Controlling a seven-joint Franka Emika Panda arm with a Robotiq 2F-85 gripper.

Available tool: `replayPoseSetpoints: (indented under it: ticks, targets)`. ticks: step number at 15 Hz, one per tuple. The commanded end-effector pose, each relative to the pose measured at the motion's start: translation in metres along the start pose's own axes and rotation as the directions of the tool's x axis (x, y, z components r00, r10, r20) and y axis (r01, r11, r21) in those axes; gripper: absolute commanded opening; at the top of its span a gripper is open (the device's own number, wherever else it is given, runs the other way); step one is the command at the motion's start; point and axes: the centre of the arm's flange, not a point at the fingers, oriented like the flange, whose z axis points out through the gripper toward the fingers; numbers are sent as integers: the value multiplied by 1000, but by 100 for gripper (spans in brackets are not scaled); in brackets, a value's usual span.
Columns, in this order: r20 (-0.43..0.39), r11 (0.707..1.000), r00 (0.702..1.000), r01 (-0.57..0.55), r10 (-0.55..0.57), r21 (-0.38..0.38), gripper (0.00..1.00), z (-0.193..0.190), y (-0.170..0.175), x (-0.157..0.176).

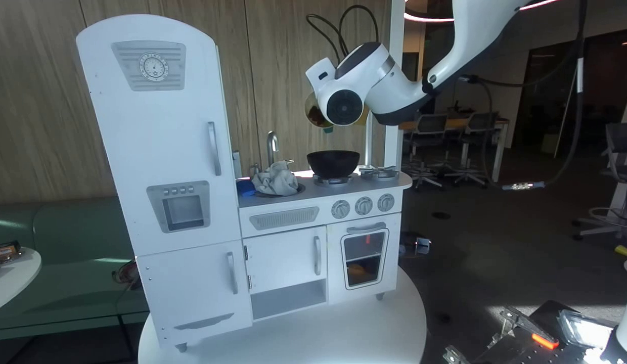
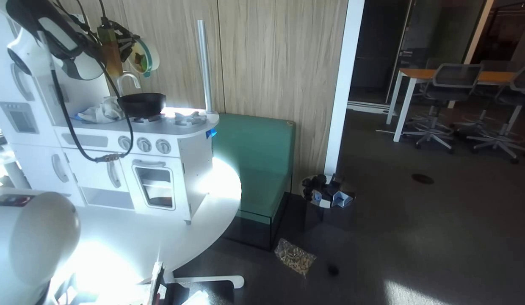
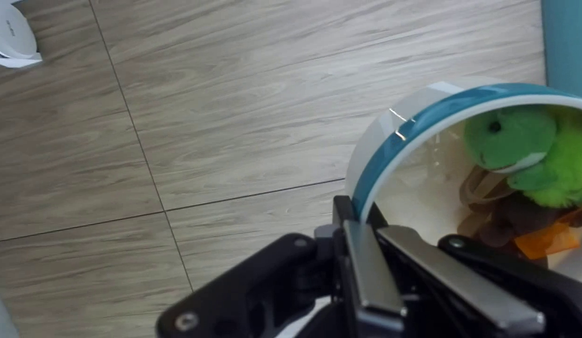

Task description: Pick up the white bowl and pour all its contents into the black bowl, pick up the silver spoon from the sink and use it to mix the substance in the black bowl

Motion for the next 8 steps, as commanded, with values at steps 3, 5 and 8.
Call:
replayPoseSetpoints:
  ticks: [3,5,8]
  targets:
    - [69,1000,997,17,-18,6,2,5,1,-26]
    - [113,997,992,46,-53,67,2,6,-13,-38]
    - [115,996,990,68,-76,65,2,3,-25,-46]
